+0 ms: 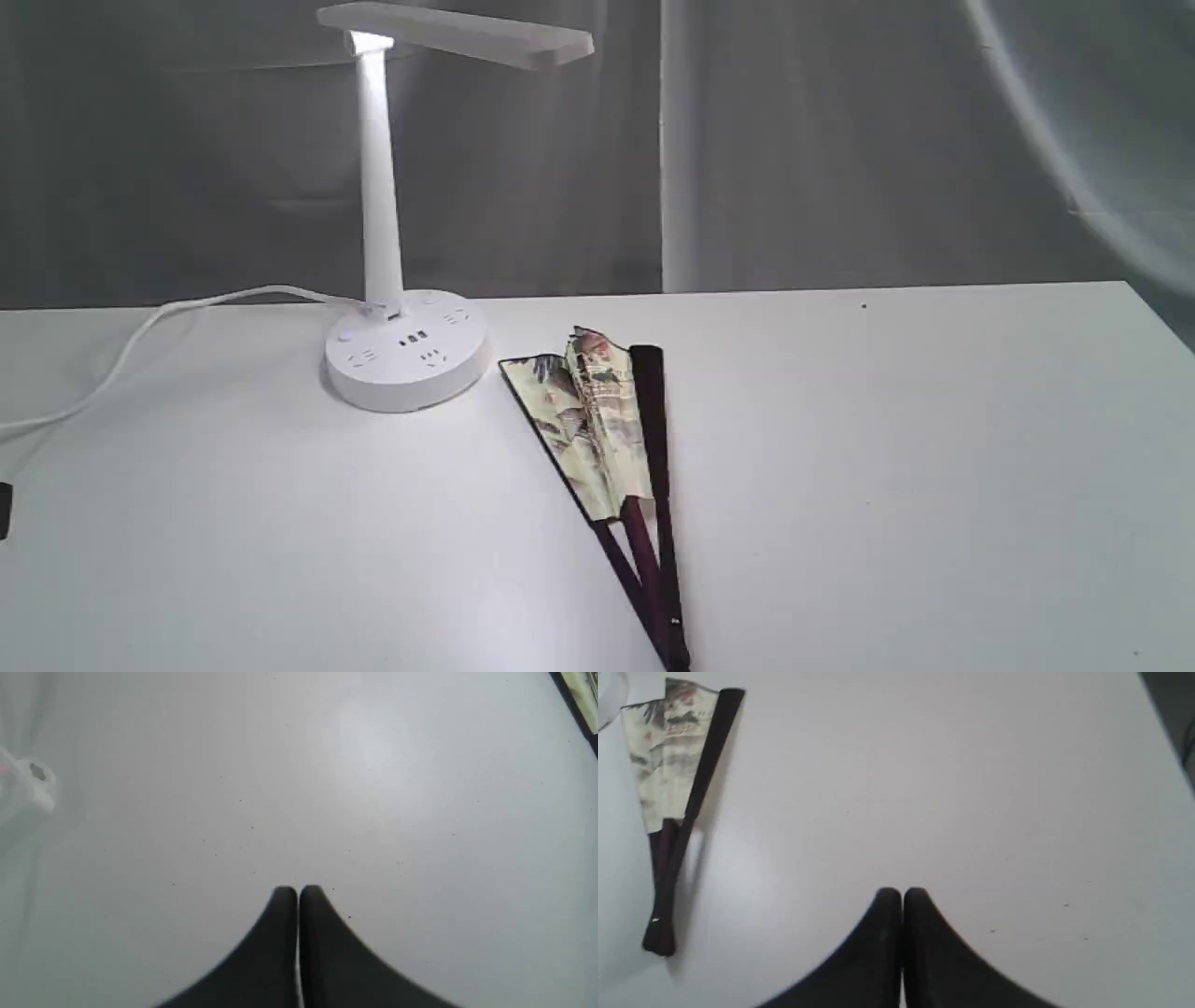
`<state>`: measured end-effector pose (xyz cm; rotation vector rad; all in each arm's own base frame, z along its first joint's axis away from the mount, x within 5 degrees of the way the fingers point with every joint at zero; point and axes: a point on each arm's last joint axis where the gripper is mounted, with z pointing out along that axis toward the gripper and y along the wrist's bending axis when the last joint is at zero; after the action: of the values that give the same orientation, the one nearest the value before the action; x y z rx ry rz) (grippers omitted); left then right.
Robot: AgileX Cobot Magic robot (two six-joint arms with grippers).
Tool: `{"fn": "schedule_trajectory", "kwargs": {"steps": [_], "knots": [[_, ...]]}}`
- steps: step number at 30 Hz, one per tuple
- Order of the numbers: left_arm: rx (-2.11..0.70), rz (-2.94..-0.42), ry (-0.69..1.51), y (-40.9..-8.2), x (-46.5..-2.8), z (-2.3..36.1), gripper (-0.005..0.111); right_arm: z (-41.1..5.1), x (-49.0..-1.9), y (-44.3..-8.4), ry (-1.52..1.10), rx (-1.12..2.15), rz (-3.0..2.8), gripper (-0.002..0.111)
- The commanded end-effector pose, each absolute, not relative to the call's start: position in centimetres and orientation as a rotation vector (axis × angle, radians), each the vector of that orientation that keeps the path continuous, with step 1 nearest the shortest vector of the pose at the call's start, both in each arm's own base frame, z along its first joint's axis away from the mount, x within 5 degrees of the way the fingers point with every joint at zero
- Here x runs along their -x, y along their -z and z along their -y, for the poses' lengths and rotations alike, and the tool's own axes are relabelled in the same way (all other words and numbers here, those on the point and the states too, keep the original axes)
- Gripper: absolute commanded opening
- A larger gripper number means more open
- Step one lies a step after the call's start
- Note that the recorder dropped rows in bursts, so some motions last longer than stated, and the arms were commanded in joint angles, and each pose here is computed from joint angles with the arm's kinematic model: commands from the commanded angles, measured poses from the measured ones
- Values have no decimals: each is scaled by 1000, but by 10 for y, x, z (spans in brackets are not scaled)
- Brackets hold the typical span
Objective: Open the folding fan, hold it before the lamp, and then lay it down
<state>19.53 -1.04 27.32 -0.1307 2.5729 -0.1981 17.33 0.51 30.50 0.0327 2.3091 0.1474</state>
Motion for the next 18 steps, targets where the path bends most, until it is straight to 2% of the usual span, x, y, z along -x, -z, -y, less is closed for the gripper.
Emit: {"fn": "schedule_trajectory", "kwargs": {"steps": [1, 7, 18], "knots": [[104, -2601, 181, -269, -207, 10, 0, -11, -189, -295, -220, -3, -2355, 5], [89, -2695, 192, -252, -229, 15, 0, -13, -207, -278, -288, -59, -2413, 25], [-131, -2639, 313, -233, -246, 76, 0, -22, -239, -261, -500, -208, -2346, 25]]}}
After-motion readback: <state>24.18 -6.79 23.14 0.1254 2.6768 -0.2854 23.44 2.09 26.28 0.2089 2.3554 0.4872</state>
